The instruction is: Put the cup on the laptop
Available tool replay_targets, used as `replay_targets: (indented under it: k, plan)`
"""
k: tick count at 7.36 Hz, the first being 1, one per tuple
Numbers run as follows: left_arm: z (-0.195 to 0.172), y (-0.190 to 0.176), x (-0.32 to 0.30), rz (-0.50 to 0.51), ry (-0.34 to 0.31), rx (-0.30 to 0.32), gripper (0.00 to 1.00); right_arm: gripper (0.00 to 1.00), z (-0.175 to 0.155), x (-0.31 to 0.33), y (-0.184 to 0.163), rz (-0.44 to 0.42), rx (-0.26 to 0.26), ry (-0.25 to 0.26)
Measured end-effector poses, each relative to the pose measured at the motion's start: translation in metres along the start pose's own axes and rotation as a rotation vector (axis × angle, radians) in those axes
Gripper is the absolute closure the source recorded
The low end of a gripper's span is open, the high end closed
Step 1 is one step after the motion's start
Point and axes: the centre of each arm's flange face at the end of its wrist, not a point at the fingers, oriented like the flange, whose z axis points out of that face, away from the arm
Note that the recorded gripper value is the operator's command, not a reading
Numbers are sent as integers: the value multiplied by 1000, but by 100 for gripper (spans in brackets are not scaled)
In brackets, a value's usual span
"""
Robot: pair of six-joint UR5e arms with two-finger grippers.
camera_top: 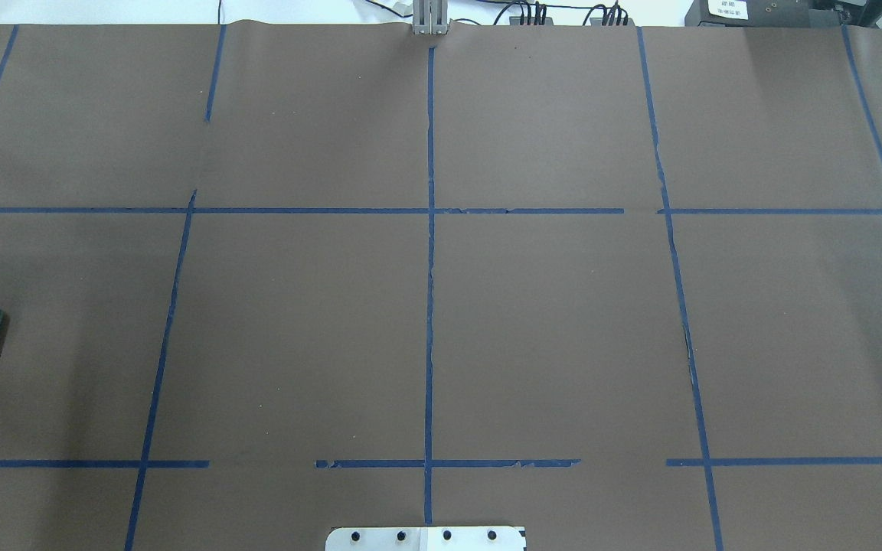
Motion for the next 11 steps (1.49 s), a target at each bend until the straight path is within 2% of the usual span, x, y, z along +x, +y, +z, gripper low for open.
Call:
replay_targets:
  k: [4, 5, 6, 9, 11]
  plan:
    - [24, 22, -29, -31, -6, -17, 100, 0, 0, 0, 0, 1, -1, 0]
    - [29, 24, -33, -36, -8, -24, 62, 0, 0, 0, 1, 2, -1, 0]
    - [32, 25, -36, -36, -9, -30, 1, 0, 0, 0, 1, 2, -1, 0]
    - [31, 20, -32, -1, 2, -28, 0, 0, 0, 0, 0, 1, -1, 0]
    - [22, 0, -24, 49, 5, -7, 0, 0, 0, 0, 0, -1, 0, 0]
